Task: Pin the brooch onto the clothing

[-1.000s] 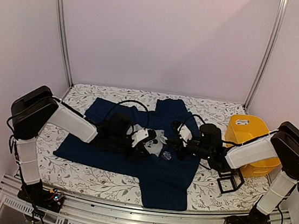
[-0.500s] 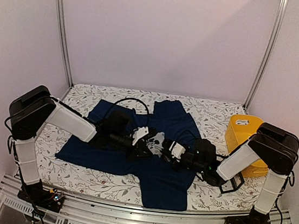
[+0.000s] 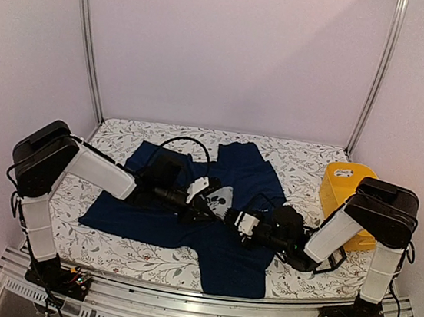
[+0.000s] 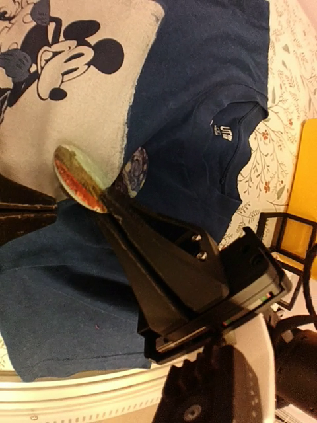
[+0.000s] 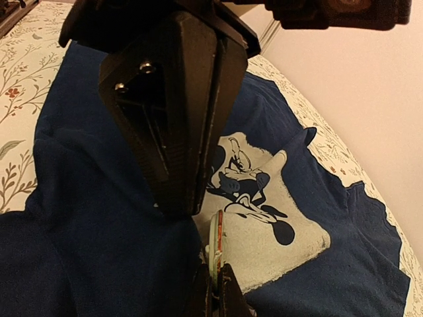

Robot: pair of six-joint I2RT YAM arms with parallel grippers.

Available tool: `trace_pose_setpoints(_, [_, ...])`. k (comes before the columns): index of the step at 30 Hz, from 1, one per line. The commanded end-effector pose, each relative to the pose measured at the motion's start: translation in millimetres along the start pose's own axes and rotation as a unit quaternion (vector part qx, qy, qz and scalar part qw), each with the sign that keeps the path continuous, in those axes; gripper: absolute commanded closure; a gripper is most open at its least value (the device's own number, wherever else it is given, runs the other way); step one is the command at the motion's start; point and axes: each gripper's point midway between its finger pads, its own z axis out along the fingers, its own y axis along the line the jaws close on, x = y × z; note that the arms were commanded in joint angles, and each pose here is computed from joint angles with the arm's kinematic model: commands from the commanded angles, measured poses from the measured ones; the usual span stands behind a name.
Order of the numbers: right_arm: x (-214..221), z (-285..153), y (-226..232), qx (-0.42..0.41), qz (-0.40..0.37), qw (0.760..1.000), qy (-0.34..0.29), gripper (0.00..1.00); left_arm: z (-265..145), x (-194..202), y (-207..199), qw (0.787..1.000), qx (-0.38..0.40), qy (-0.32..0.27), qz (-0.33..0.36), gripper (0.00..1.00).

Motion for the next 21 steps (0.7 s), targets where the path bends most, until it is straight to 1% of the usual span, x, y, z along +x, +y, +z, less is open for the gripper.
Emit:
trace_pose_setpoints(1, [-7.3,-4.0,8.5,-0.007,-0.007,1.0,-0.013,1.0,-4.4,-14.4,3.9,1.0,0.002,-0.021,0.006,1.0])
trace_pose_setpoints(6, [-21.4,-8.6,3.7,-0.006,0.015,0.999,-0.03,1.0,-2.2,-11.4,5.5,1.0,0.003,-0.016,0.002,1.0])
trace_pose_setpoints(10, [-25.2,-10.3,-12.5,0.027,0.031,0.999,-0.027,1.0,-3.1,-8.5,6.2,1.0,-0.002,-0.008,0.001,1.0])
trace_pose_setpoints(14, [-28.4,-15.4,-19.5,0.03,0.051,0.998,-0.033,1.0,-5.7,-6.9,7.7,1.0,-0.012,-0.005,0.003,1.0])
trace_pose_setpoints(21, [-26.7,-25.0,-18.3,0.038,0.05,0.998,-0.02,1.0,-5.6,-11.0,3.5,1.0,-0.002,-0.011,0.003,1.0])
